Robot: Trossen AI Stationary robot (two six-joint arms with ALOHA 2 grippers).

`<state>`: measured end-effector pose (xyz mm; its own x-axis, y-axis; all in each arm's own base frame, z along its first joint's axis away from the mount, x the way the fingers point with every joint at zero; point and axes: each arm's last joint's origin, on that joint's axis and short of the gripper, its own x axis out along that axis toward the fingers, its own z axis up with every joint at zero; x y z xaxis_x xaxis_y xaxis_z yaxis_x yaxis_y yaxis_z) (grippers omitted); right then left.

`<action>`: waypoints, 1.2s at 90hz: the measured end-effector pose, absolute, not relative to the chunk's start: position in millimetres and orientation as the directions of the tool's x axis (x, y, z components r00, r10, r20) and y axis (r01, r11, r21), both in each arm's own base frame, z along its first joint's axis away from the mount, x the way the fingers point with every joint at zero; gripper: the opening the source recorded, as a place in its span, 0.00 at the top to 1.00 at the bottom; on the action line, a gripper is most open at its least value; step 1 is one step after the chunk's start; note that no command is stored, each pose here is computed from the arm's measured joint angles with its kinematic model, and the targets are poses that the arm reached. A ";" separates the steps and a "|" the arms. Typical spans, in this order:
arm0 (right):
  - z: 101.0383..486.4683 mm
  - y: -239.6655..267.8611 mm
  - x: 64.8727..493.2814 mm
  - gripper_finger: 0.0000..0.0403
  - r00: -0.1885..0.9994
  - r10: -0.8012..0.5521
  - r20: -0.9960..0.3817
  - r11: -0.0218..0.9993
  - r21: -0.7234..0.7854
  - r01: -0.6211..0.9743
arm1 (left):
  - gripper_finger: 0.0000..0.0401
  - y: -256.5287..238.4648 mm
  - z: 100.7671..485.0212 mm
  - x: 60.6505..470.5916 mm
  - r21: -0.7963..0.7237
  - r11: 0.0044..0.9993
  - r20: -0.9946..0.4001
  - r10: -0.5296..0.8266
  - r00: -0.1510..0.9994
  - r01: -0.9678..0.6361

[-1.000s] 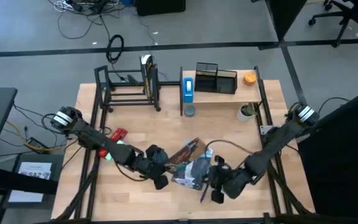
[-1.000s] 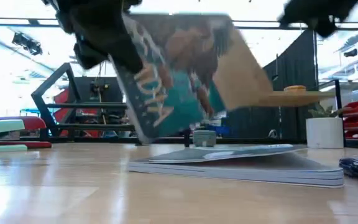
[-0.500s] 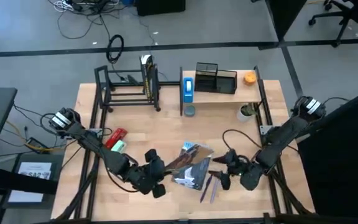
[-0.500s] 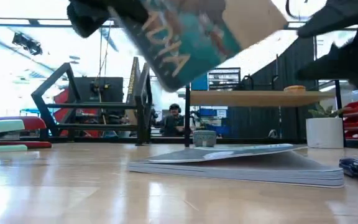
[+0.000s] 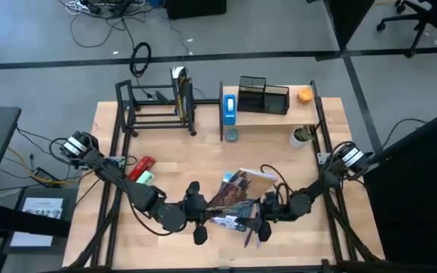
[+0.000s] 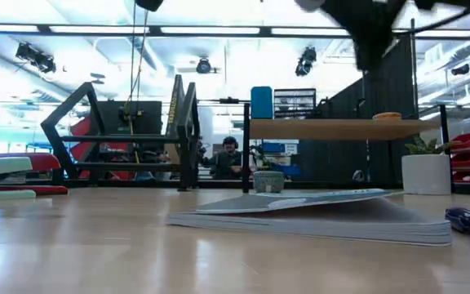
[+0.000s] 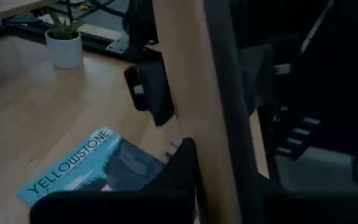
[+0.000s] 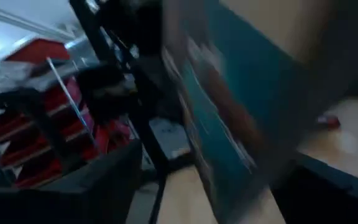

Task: Stock shelves
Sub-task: Put the brown book on the book organizer

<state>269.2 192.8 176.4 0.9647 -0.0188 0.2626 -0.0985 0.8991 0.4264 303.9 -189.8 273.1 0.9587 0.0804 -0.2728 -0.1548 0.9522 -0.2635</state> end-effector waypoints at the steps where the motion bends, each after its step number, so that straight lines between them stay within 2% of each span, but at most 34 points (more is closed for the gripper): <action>1: 178.5 192.9 269.8 0.33 0.963 -0.019 0.269 0.902 0.421 -0.100 | 1.00 -189.8 273.2 303.9 -0.265 0.952 -0.272 0.080 0.959 -0.155; 12: 194.2 193.4 271.1 0.48 0.950 -0.028 0.311 0.922 0.375 -0.096 | 1.00 -190.5 273.2 303.9 -0.272 0.951 -0.270 0.073 0.960 -0.149; 20: 198.5 192.1 268.5 0.67 0.948 -0.047 0.315 0.923 0.376 -0.079 | 0.99 -190.6 273.7 304.2 -0.279 0.949 -0.265 0.070 0.962 -0.146; 28: 199.5 191.7 266.9 0.90 0.948 -0.080 0.308 0.923 0.383 -0.047 | 0.95 -190.9 274.7 304.5 -0.289 0.947 -0.257 0.065 0.964 -0.141; 33: 199.1 193.2 265.4 0.96 0.949 -0.098 0.300 0.926 0.377 -0.023 | 0.92 -190.8 274.2 304.4 -0.280 0.950 -0.261 0.066 0.963 -0.141; 49: 193.8 199.8 256.5 0.99 0.955 -0.170 0.244 0.923 0.380 0.068 | 0.75 -190.2 267.3 302.5 -0.223 0.968 -0.327 0.035 0.944 -0.113; 70: 181.9 206.3 238.9 1.00 0.966 -0.168 0.198 0.919 0.387 0.080 | 0.54 -186.5 261.6 293.4 -0.200 0.975 -0.445 -0.004 0.896 -0.095; 93: 167.8 207.3 230.7 1.00 0.984 -0.098 0.147 0.910 0.414 0.029 | 0.49 -174.8 287.9 293.3 -0.206 0.962 -0.295 0.112 0.949 -0.178; 108: 166.0 203.7 235.8 1.00 0.988 -0.063 0.141 0.905 0.425 -0.003 | 0.49 -158.3 280.1 311.3 -0.265 0.949 -0.318 0.083 0.944 -0.173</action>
